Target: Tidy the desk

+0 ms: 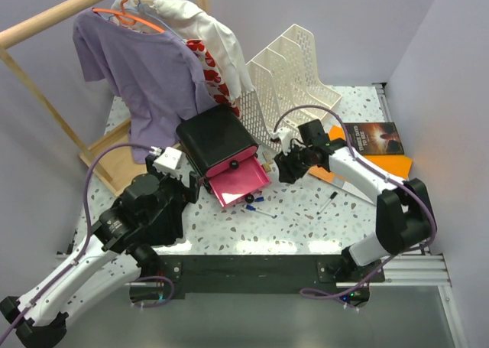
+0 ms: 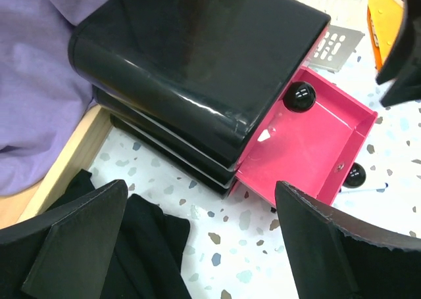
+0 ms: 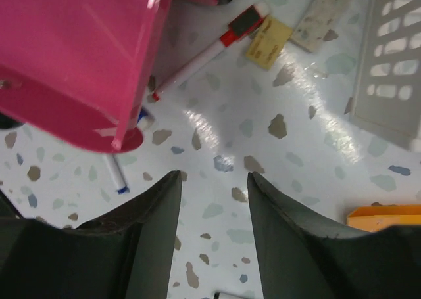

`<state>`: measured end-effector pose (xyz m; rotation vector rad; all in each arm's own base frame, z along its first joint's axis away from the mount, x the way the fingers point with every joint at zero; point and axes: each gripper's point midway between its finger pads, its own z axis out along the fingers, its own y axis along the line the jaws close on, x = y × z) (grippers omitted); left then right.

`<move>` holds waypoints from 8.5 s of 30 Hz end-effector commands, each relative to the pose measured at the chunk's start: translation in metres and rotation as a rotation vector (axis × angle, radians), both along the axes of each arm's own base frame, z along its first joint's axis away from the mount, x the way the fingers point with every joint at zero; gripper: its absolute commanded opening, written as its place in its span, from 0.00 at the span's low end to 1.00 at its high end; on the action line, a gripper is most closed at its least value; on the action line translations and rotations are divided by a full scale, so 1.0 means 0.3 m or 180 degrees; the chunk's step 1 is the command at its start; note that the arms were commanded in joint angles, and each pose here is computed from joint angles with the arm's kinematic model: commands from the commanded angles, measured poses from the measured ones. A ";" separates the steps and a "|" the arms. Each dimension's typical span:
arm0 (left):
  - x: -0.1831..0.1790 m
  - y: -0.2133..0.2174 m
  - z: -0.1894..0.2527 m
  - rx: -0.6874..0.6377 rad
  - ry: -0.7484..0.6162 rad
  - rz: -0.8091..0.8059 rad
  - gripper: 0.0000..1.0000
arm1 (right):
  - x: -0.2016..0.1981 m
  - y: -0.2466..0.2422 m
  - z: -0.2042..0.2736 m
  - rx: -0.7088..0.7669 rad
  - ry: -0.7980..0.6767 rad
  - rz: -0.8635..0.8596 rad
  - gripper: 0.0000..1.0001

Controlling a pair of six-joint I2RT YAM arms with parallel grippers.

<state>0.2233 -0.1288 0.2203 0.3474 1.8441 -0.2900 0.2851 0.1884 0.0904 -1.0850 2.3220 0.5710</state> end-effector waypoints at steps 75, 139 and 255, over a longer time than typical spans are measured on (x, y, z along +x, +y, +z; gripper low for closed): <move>0.004 0.005 0.073 -0.0188 -0.0273 0.0013 1.00 | -0.170 0.232 0.306 0.0292 -0.0893 0.1602 0.03; 0.004 0.003 0.074 -0.0174 -0.0283 -0.0012 1.00 | 0.335 0.163 -0.043 -0.0466 -0.0414 -0.0090 0.60; 0.046 -0.108 0.083 -0.1006 0.0049 0.0077 1.00 | -0.446 0.240 0.134 0.0518 -0.1087 0.4092 0.00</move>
